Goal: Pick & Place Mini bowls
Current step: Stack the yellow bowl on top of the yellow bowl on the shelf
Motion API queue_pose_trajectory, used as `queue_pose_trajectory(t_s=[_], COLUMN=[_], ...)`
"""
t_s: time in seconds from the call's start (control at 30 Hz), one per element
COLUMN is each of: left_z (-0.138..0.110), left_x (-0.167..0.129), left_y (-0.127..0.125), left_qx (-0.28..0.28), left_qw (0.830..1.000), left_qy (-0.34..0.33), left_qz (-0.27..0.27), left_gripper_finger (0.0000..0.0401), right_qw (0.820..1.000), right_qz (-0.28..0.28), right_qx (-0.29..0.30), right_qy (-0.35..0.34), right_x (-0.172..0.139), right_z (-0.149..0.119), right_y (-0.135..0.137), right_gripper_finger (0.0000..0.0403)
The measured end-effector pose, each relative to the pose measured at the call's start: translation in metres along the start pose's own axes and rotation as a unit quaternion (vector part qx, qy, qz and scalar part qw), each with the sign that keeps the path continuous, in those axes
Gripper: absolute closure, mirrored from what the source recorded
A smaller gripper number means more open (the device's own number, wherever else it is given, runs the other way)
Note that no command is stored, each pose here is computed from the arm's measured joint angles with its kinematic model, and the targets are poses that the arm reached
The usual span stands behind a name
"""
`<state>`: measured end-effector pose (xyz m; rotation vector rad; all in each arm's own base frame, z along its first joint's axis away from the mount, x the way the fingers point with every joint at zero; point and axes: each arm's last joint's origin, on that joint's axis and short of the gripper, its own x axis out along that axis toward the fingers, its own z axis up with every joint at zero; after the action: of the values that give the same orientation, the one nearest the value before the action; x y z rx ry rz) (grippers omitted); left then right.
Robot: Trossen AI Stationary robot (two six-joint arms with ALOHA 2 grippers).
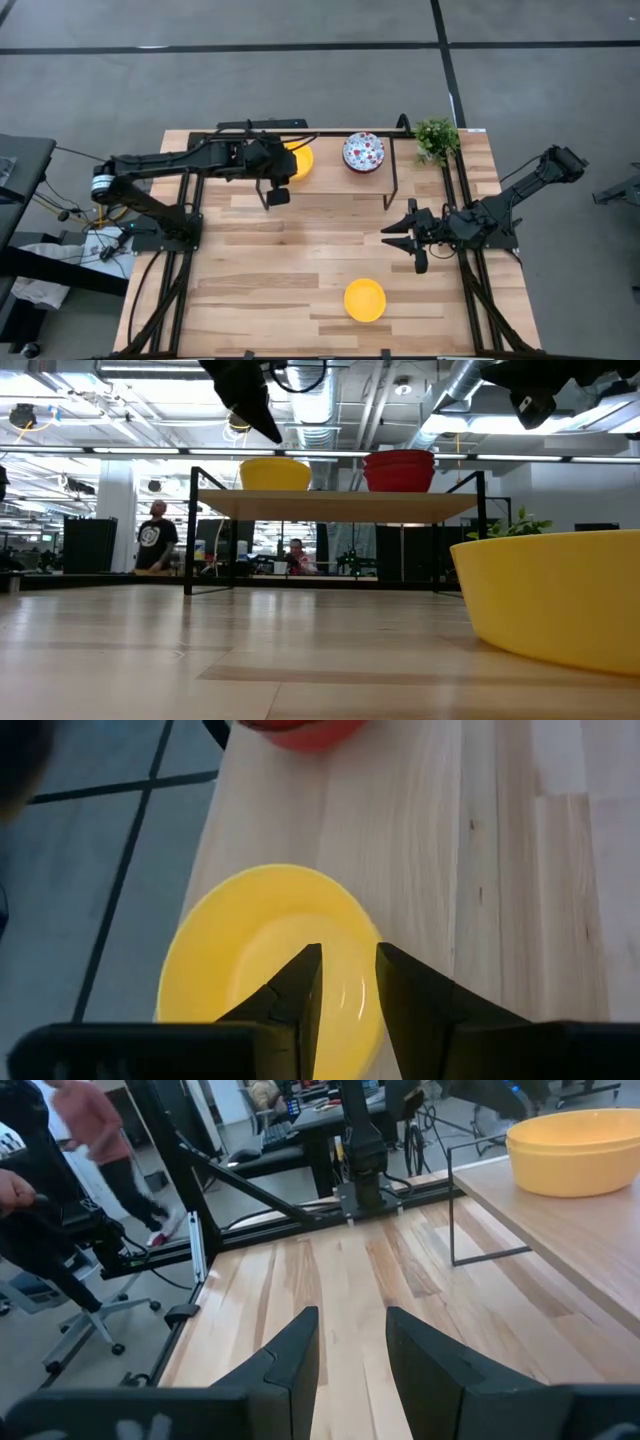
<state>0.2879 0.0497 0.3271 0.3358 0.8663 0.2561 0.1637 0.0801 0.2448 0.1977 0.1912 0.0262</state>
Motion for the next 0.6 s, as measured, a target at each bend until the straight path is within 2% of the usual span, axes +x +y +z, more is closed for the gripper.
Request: queue_pose_trajectory(t_s=[0.13,0.27,0.6], left_z=[0.003,0.005,0.002], left_x=[-0.010,-0.030,-0.090], left_y=[-0.003,-0.008,-0.013], left_qx=[0.002,0.002,-0.064], left_qw=[1.000,0.997,0.974], left_qy=[-0.024,-0.064,-0.168], left_qz=[-0.005,-0.038,-0.137], left_gripper_finger=[0.0304,0.0304,0.0304], right_qw=[1.000,1.000,0.990], right_qz=[0.001,0.004,0.035], right_qx=[0.005,0.019,0.099], right_qy=[-0.001,-0.011,-0.097], right_x=[0.000,0.000,-0.002], right_z=[0.000,0.002,0.021], right_y=[0.000,0.001,0.005], right_gripper_finger=[0.0294,0.0294,0.0294])
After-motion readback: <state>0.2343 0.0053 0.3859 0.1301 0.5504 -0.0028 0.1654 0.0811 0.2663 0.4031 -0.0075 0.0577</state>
